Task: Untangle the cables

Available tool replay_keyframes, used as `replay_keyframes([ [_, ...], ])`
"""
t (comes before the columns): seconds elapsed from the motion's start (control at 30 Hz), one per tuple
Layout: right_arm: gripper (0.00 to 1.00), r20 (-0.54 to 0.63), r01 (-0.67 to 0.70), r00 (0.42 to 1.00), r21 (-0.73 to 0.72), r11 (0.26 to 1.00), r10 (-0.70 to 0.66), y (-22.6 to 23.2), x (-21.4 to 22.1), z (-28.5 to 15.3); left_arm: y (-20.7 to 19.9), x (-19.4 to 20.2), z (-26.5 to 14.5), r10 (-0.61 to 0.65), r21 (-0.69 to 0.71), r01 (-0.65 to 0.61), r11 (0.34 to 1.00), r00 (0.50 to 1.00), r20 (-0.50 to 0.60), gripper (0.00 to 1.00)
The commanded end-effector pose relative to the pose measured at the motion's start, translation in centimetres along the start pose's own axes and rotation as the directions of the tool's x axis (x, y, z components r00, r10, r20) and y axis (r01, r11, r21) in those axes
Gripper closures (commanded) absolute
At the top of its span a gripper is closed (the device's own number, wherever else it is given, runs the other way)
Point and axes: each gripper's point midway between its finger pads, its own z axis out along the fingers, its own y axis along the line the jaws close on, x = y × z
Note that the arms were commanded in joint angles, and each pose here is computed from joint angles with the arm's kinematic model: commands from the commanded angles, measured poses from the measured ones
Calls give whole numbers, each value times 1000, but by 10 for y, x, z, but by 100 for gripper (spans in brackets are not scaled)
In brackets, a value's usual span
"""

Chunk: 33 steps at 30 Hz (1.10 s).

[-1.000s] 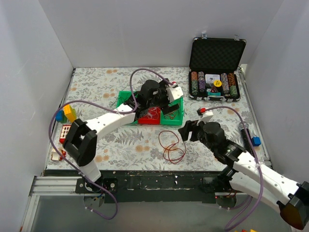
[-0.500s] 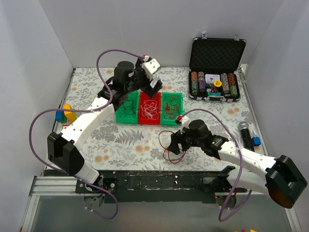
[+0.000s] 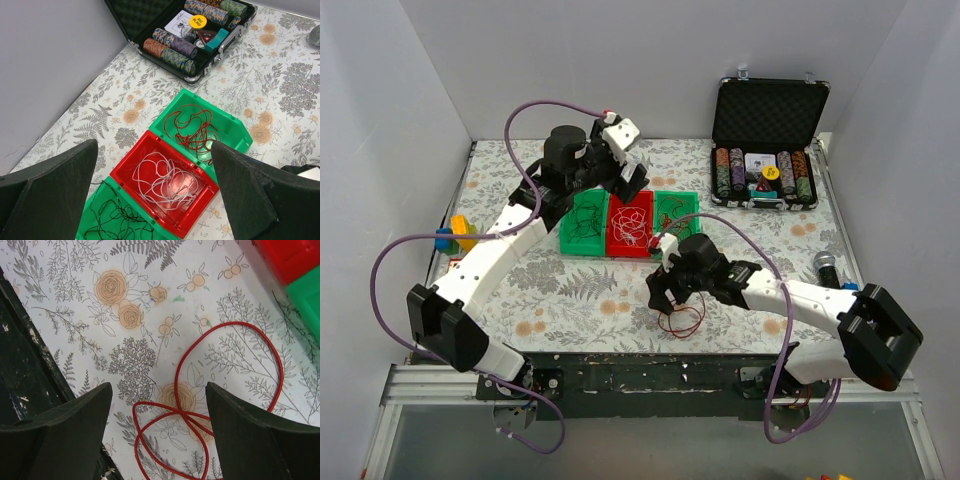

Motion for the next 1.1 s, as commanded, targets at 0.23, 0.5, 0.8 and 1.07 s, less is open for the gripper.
replay_keyframes([
  [0.23, 20, -177, 48, 982, -71, 996, -60, 12, 22, 1, 14, -36, -31, -14, -38, 18, 999, 996, 84, 2],
  [0.5, 27, -283, 32, 958, -67, 997, -50, 12, 41, 2, 17, -42, -37, 1, -52, 4, 999, 995, 99, 2],
  [0.8, 58, -356, 31, 933, -39, 999, -43, 7, 52, 10, 18, -40, -40, 17, -62, -11, 998, 995, 102, 2],
  [1.07, 90, -334, 62, 941, 16, 998, -53, 0, 45, 8, 18, -39, -41, 21, -67, -14, 998, 994, 106, 2],
])
